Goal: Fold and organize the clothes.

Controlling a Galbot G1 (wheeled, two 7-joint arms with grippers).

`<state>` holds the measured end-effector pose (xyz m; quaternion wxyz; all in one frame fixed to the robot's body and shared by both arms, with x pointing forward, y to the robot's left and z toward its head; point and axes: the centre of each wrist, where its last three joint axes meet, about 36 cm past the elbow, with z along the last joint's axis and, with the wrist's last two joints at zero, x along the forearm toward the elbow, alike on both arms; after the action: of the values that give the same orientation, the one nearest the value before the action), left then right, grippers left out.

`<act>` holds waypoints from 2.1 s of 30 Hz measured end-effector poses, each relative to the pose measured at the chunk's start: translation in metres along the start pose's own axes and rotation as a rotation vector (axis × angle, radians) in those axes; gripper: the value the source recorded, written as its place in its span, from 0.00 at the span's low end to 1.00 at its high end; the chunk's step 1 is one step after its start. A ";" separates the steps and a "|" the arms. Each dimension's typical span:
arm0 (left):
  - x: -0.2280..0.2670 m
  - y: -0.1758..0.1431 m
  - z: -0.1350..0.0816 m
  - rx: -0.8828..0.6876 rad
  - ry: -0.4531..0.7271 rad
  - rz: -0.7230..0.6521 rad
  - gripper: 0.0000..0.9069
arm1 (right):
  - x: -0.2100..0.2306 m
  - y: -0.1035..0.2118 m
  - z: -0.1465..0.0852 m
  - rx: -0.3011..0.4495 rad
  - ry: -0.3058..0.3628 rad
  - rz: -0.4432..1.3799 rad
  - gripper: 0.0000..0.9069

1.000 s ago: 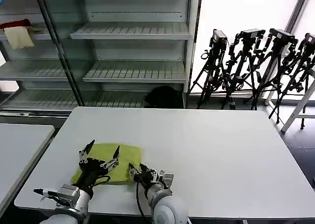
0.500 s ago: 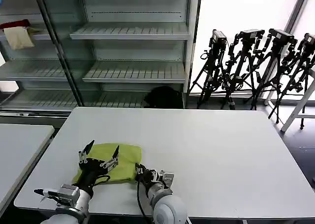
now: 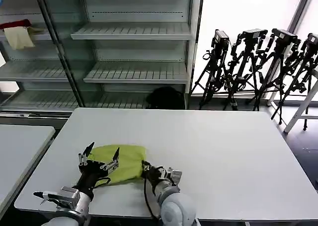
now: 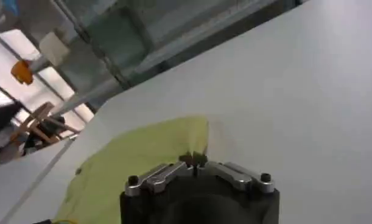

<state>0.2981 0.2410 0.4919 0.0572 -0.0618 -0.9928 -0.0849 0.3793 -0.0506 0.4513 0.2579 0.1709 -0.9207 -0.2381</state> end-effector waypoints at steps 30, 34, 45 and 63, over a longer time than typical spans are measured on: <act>-0.004 -0.006 0.003 0.006 0.011 0.016 1.00 | 0.094 -0.087 -0.033 0.052 -0.076 0.128 0.00; -0.004 -0.007 0.004 0.007 0.013 0.018 1.00 | 0.097 -0.091 -0.027 0.062 -0.060 0.147 0.00; -0.004 -0.007 0.007 0.009 0.021 0.017 1.00 | 0.096 -0.096 -0.021 0.089 -0.048 0.178 1.00; -0.004 -0.007 0.007 0.015 0.022 0.019 1.00 | 0.106 -0.108 -0.021 0.215 -0.095 0.281 1.00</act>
<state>0.3003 0.2351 0.4835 0.0695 -0.0697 -0.9921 -0.0774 0.3263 -0.1941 0.4521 0.2248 0.0557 -0.9668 -0.1078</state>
